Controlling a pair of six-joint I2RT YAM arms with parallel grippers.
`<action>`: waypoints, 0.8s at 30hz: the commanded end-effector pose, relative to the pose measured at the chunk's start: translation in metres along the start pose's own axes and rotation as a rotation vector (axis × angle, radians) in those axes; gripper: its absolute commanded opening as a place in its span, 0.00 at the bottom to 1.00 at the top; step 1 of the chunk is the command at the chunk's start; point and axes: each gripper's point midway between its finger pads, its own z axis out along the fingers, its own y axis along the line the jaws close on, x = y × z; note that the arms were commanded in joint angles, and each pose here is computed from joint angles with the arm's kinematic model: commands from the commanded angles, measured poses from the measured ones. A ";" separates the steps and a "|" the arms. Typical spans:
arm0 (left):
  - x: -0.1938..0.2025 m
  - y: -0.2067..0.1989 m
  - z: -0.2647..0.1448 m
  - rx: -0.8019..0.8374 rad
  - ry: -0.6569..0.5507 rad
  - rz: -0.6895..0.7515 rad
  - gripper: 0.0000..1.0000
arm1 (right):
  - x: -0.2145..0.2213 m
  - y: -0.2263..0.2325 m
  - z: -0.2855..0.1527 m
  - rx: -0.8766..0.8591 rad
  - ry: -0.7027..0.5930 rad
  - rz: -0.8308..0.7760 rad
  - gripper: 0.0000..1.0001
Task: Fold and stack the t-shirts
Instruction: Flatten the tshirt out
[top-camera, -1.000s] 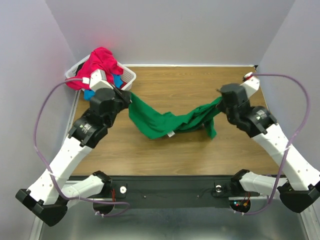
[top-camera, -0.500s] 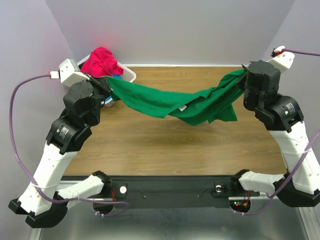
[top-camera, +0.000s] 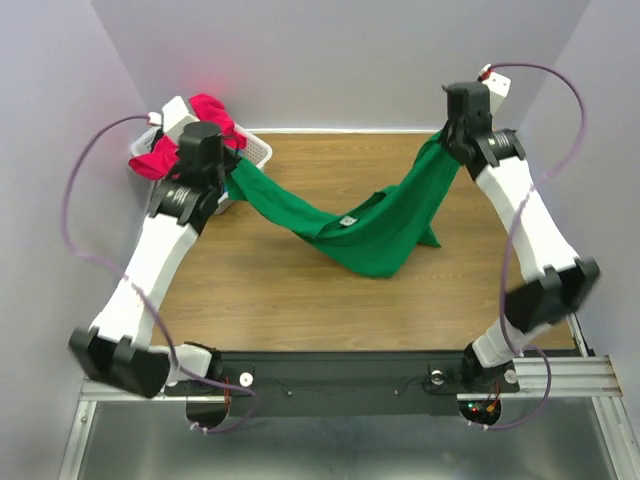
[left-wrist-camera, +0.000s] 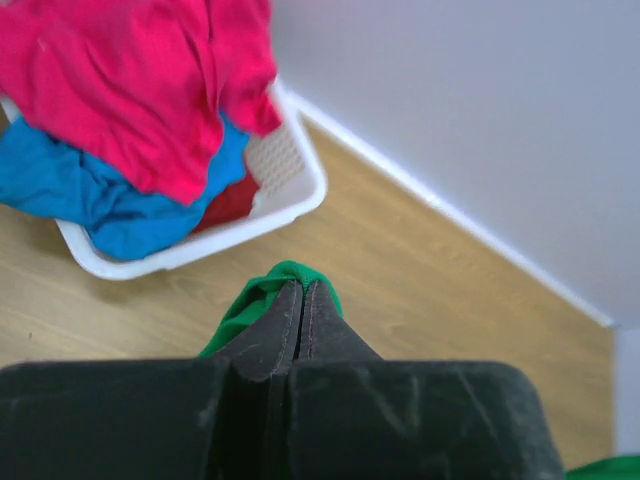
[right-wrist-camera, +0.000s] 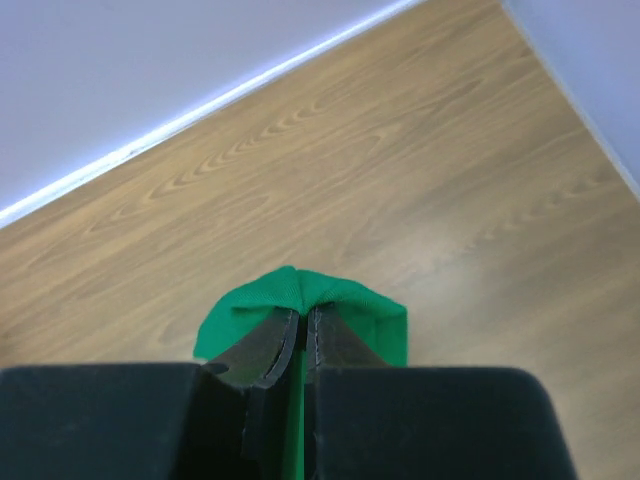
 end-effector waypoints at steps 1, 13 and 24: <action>0.000 -0.023 0.018 0.086 0.031 -0.013 0.00 | -0.068 0.003 0.040 -0.133 -0.062 0.155 0.01; -0.071 -0.069 -0.001 0.252 -0.059 -0.053 0.00 | -0.180 -0.032 0.006 -0.270 -0.295 0.278 0.00; 0.178 0.097 -0.016 0.024 0.391 -0.085 0.00 | 0.185 -0.174 -0.004 0.171 0.310 0.325 0.82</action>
